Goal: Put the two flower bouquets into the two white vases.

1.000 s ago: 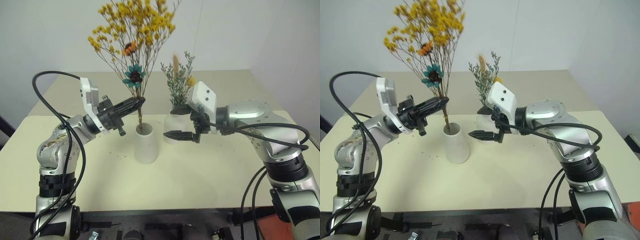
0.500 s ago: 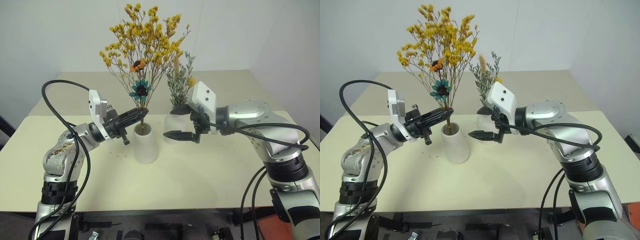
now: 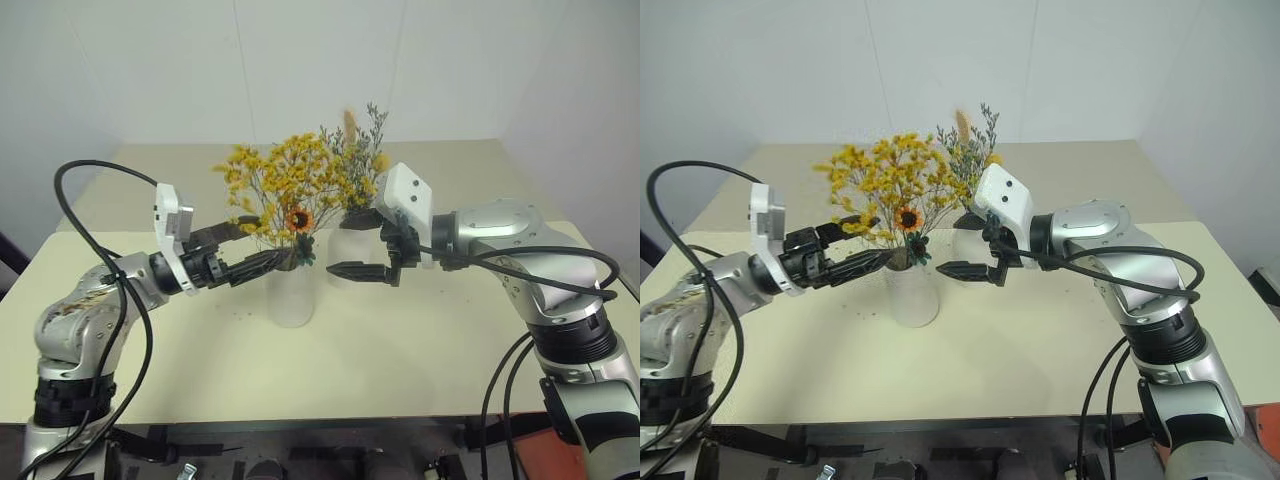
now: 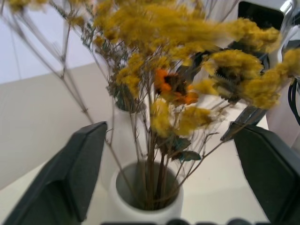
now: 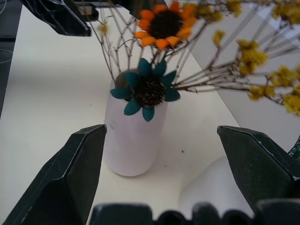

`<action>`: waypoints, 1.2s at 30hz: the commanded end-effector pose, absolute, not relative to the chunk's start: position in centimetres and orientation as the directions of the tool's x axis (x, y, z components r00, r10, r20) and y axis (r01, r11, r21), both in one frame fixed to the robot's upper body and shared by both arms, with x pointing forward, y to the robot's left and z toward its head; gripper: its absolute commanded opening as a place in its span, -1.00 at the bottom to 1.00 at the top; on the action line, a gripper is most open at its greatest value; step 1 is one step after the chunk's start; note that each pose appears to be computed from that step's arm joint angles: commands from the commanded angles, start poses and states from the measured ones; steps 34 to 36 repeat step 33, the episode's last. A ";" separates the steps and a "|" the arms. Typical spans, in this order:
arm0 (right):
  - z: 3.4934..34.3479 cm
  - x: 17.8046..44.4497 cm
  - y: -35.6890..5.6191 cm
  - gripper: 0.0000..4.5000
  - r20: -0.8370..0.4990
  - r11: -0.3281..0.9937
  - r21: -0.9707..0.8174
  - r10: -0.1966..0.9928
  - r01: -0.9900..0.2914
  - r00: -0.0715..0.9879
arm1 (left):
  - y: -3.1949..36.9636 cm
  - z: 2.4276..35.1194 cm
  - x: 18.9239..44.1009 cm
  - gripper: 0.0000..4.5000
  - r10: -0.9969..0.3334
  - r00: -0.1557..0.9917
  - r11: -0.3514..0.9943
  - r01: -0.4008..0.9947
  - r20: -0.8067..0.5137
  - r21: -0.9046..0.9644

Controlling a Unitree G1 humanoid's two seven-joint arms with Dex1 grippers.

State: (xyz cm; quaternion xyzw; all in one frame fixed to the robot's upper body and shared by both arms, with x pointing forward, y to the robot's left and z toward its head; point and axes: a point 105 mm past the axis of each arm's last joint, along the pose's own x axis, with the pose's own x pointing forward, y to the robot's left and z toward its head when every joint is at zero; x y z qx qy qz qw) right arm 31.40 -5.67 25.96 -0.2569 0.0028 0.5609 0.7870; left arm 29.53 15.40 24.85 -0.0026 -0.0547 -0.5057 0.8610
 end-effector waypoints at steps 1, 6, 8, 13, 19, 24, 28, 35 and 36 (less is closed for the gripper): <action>27.0 31.0 -5.9 1.00 -0.262 0.239 -0.441 0.888 -0.865 0.379 | 16.4 25.9 28.1 0.99 -0.872 0.480 0.488 0.868 0.097 0.090; 26.8 30.7 -6.6 1.00 -0.269 0.246 -0.437 0.882 -0.865 0.387 | 17.8 25.1 26.7 0.99 -0.868 0.496 0.497 0.863 0.035 0.093; 26.6 30.6 -7.0 1.00 -0.275 0.253 -0.433 0.877 -0.865 0.394 | 18.2 24.8 26.3 0.99 -0.866 0.500 0.500 0.861 0.018 0.098; 26.2 30.3 -8.5 1.00 -0.279 0.306 -0.419 0.853 -0.855 0.442 | 18.8 24.3 25.3 0.99 -0.876 0.482 0.477 0.873 -0.025 0.104; 25.7 30.0 -10.8 1.00 -0.275 0.393 -0.388 0.814 -0.834 0.511 | 18.7 24.0 24.7 0.99 -0.887 0.457 0.449 0.886 -0.061 0.111; 24.9 29.7 -12.4 1.00 -0.284 0.437 -0.372 0.786 -0.819 0.548 | 18.4 23.3 24.1 0.99 -0.897 0.424 0.412 0.904 -0.127 0.111; 23.7 29.2 -13.4 1.00 -0.296 0.453 -0.367 0.771 -0.813 0.563 | 18.1 23.0 24.0 0.99 -0.905 0.401 0.390 0.915 -0.141 0.103; 22.5 28.7 -14.2 1.00 -0.283 0.484 -0.349 0.762 -0.802 0.583 | 17.8 22.9 23.8 0.99 -0.914 0.374 0.362 0.927 -0.159 0.096; 22.5 28.7 -14.2 1.00 -0.283 0.484 -0.349 0.762 -0.802 0.583 | 17.8 22.9 23.8 0.99 -0.914 0.374 0.362 0.927 -0.159 0.096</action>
